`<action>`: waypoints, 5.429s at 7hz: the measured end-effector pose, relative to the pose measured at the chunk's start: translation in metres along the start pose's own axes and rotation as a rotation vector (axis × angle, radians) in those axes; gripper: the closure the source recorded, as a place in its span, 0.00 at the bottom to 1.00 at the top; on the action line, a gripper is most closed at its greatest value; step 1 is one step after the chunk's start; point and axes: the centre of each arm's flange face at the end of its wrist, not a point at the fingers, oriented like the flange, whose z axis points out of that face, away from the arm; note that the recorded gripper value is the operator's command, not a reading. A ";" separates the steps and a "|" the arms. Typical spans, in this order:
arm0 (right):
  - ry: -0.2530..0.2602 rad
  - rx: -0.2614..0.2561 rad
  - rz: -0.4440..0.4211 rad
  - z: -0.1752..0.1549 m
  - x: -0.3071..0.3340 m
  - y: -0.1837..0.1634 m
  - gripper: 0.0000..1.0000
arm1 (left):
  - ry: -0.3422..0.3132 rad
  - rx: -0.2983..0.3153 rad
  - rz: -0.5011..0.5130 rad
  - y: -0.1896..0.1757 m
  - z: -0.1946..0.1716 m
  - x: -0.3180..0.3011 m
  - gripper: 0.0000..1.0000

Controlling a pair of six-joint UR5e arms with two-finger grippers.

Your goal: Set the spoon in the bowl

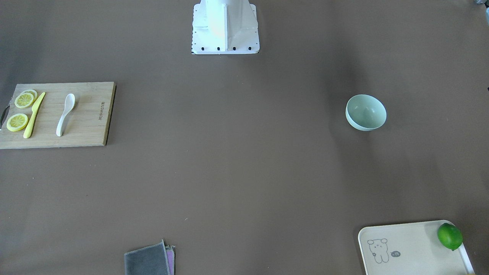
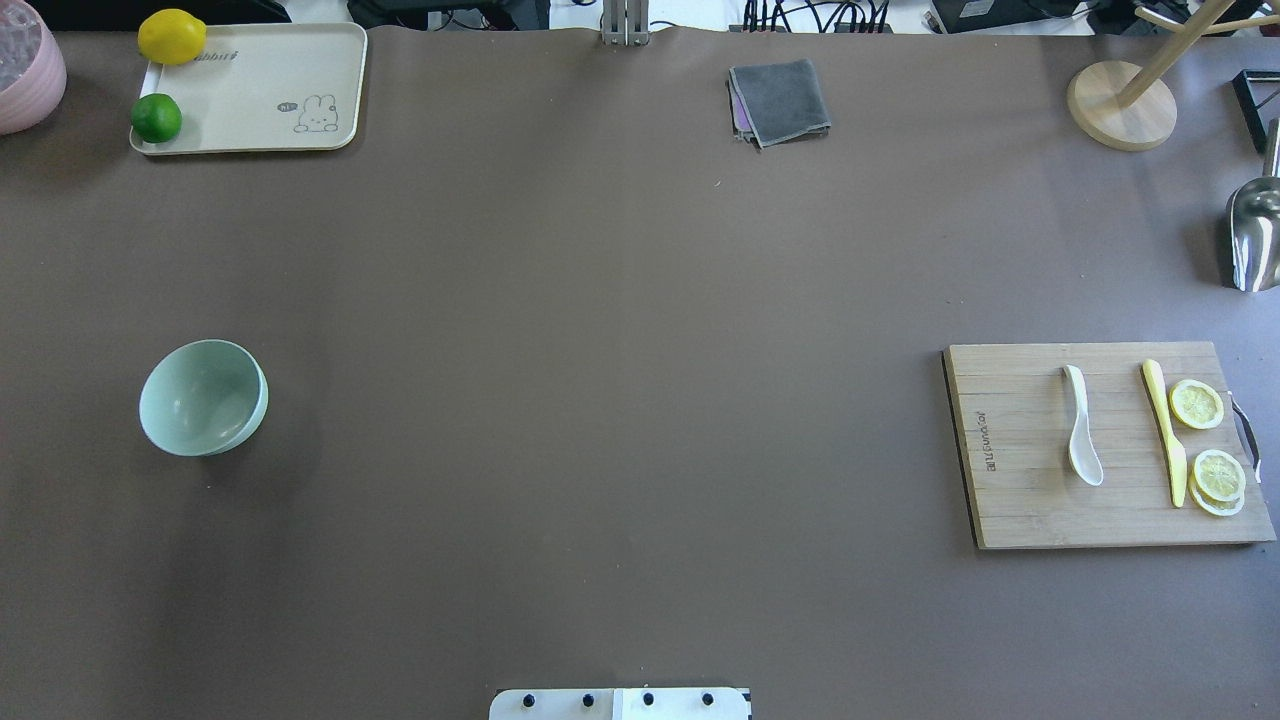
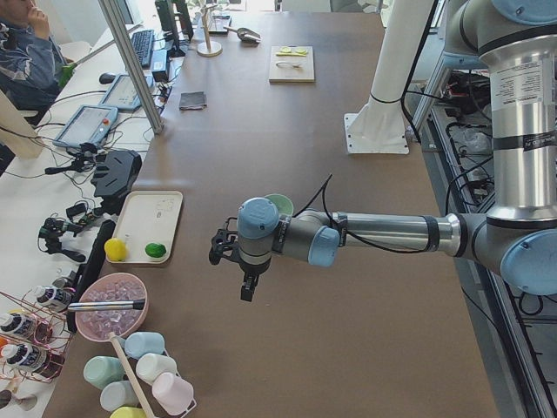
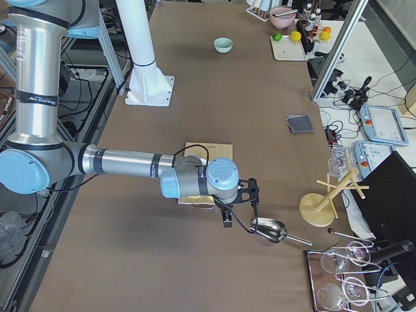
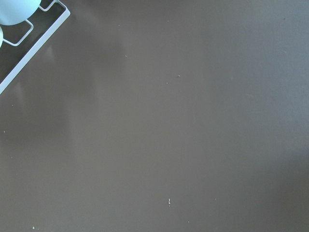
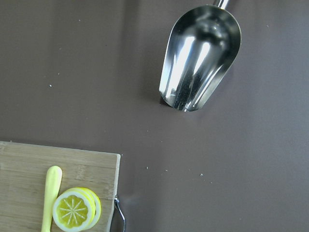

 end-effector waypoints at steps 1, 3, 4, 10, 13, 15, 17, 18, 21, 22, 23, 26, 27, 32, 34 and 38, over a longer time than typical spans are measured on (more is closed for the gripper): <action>-0.001 0.002 -0.002 -0.001 -0.001 0.000 0.00 | -0.001 0.001 -0.010 -0.001 -0.001 0.001 0.02; -0.001 0.003 -0.005 -0.001 -0.002 -0.001 0.00 | 0.002 0.021 -0.017 -0.004 0.000 0.003 0.02; 0.000 0.001 -0.004 0.000 -0.001 -0.003 0.00 | 0.007 0.028 -0.011 -0.004 0.005 -0.002 0.02; -0.023 0.007 -0.001 -0.003 -0.007 -0.002 0.00 | 0.090 0.060 0.026 0.014 0.005 0.005 0.02; -0.009 0.024 -0.018 -0.012 -0.014 -0.001 0.00 | 0.085 0.048 0.012 0.024 0.007 0.004 0.02; 0.021 0.028 -0.022 -0.013 -0.013 -0.004 0.00 | 0.081 0.051 0.018 0.025 0.007 0.004 0.02; 0.035 0.025 -0.022 -0.013 -0.013 -0.006 0.00 | 0.069 0.063 0.031 0.025 0.006 0.003 0.02; 0.034 0.021 -0.023 -0.011 -0.015 -0.006 0.00 | 0.068 0.064 0.028 0.026 0.007 0.003 0.02; 0.000 0.012 -0.026 -0.006 -0.024 -0.010 0.00 | 0.072 0.075 0.041 0.018 0.003 0.009 0.05; -0.018 0.011 -0.034 -0.006 -0.030 -0.011 0.00 | 0.081 0.077 0.063 0.011 0.003 0.017 0.03; -0.036 0.008 -0.048 -0.005 -0.039 -0.013 0.00 | 0.094 0.066 0.081 0.002 0.010 0.032 0.02; -0.073 0.003 -0.105 -0.004 -0.068 -0.017 0.00 | 0.155 0.028 -0.013 -0.015 0.057 0.115 0.02; -0.079 0.003 -0.127 -0.005 -0.079 -0.018 0.00 | 0.141 0.017 -0.032 -0.020 0.081 0.152 0.02; -0.087 -0.001 -0.175 0.001 -0.097 -0.021 0.00 | 0.107 -0.049 0.059 -0.008 0.157 0.251 0.40; -0.090 -0.007 -0.170 0.004 -0.096 -0.020 0.01 | 0.109 -0.066 0.089 -0.003 0.169 0.267 1.00; -0.092 -0.015 -0.112 0.007 -0.103 -0.023 0.02 | 0.129 -0.047 0.115 -0.020 0.164 0.296 1.00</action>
